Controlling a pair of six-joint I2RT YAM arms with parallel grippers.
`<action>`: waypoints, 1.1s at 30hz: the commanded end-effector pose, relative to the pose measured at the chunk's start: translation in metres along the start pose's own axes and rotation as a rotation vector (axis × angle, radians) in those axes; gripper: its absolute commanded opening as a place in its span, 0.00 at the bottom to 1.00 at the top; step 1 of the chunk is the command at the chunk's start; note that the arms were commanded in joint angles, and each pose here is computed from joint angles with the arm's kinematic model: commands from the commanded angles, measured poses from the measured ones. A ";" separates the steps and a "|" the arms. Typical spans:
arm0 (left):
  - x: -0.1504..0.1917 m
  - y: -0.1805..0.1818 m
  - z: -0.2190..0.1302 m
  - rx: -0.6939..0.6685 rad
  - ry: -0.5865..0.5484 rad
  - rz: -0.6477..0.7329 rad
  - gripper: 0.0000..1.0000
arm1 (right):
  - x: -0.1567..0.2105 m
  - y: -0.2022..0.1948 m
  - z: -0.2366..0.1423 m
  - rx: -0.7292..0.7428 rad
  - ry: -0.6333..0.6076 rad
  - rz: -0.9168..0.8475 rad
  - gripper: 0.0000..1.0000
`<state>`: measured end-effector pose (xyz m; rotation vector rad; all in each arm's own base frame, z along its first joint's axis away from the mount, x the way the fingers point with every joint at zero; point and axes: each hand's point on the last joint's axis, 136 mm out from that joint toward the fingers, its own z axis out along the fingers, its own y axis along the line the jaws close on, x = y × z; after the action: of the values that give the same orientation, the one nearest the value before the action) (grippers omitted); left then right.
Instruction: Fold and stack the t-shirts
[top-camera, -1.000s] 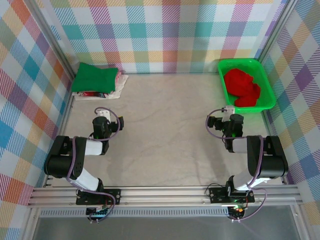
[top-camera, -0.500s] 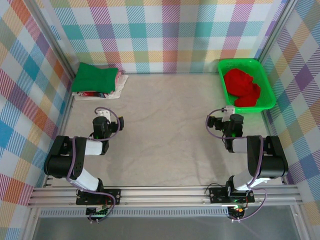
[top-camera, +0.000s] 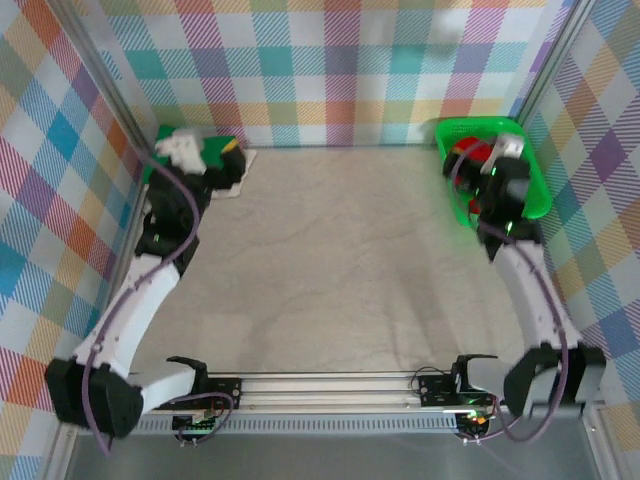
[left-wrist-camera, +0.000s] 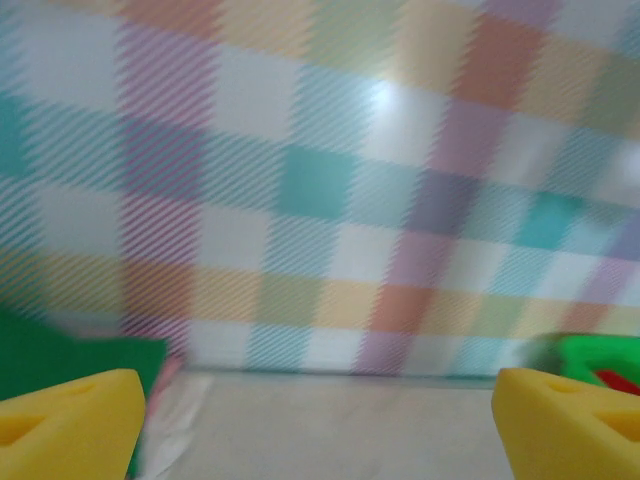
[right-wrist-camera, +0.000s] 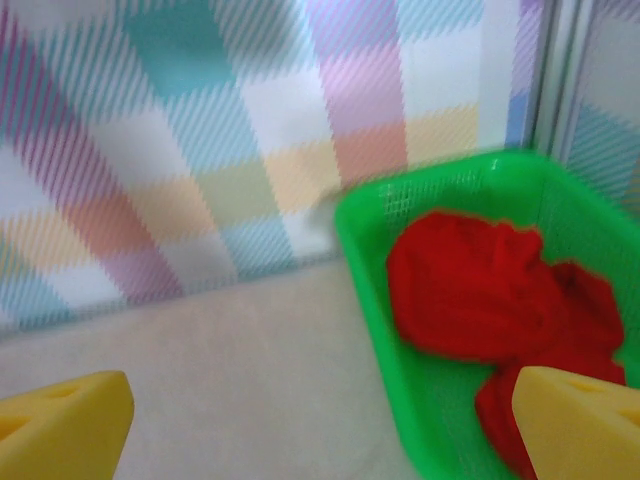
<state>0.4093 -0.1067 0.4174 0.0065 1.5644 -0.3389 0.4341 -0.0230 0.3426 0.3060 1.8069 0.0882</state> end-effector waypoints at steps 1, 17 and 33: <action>0.074 -0.080 0.035 0.209 0.304 0.128 0.90 | 0.042 -0.040 0.040 0.137 0.312 0.091 0.97; 0.269 -0.277 0.103 0.617 0.713 0.138 0.92 | 0.136 -0.145 0.224 0.285 0.693 0.268 0.96; 0.256 -0.260 0.090 0.567 0.627 0.100 0.91 | 0.117 -0.122 0.262 0.108 0.554 0.346 0.03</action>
<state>0.4306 -0.4304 0.1539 0.7358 2.1768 -0.7203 0.6280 -0.1457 0.0738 0.7895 2.4158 0.2903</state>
